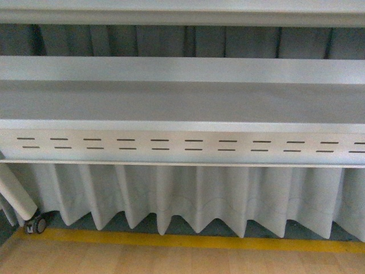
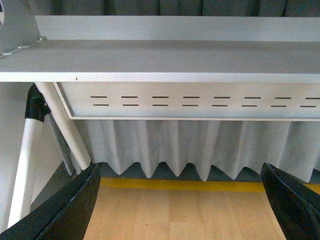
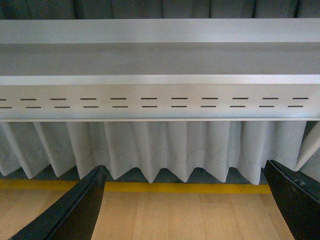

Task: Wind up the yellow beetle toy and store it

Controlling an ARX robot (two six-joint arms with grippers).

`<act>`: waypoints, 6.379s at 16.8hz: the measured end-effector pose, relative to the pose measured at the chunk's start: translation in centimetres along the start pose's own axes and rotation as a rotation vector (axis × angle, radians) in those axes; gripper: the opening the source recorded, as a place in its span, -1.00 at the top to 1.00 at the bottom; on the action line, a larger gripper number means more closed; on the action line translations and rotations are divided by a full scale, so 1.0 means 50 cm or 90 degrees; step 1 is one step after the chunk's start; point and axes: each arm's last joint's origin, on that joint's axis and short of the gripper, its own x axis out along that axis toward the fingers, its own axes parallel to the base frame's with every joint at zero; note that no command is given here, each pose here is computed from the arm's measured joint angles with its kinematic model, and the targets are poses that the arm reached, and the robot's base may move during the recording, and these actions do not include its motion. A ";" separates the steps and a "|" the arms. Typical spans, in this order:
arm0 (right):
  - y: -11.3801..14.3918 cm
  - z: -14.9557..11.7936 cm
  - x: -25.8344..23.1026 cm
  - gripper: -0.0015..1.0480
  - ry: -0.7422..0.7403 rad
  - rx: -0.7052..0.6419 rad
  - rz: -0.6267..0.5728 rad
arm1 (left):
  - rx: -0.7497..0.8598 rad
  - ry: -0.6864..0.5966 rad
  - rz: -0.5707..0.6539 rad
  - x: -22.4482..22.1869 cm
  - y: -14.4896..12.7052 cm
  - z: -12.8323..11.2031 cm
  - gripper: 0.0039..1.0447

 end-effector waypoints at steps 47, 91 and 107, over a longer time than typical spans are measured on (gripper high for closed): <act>0.000 0.000 0.000 -0.87 0.000 0.000 0.000 | 0.000 0.000 -0.001 0.000 0.000 0.000 -0.88; 0.000 0.000 0.000 -0.87 -0.001 0.002 0.000 | 0.000 -0.001 0.000 0.000 0.000 0.000 -0.88; 0.000 0.000 0.000 -0.87 0.000 0.002 0.000 | 0.000 0.000 0.000 0.000 0.000 0.000 -0.88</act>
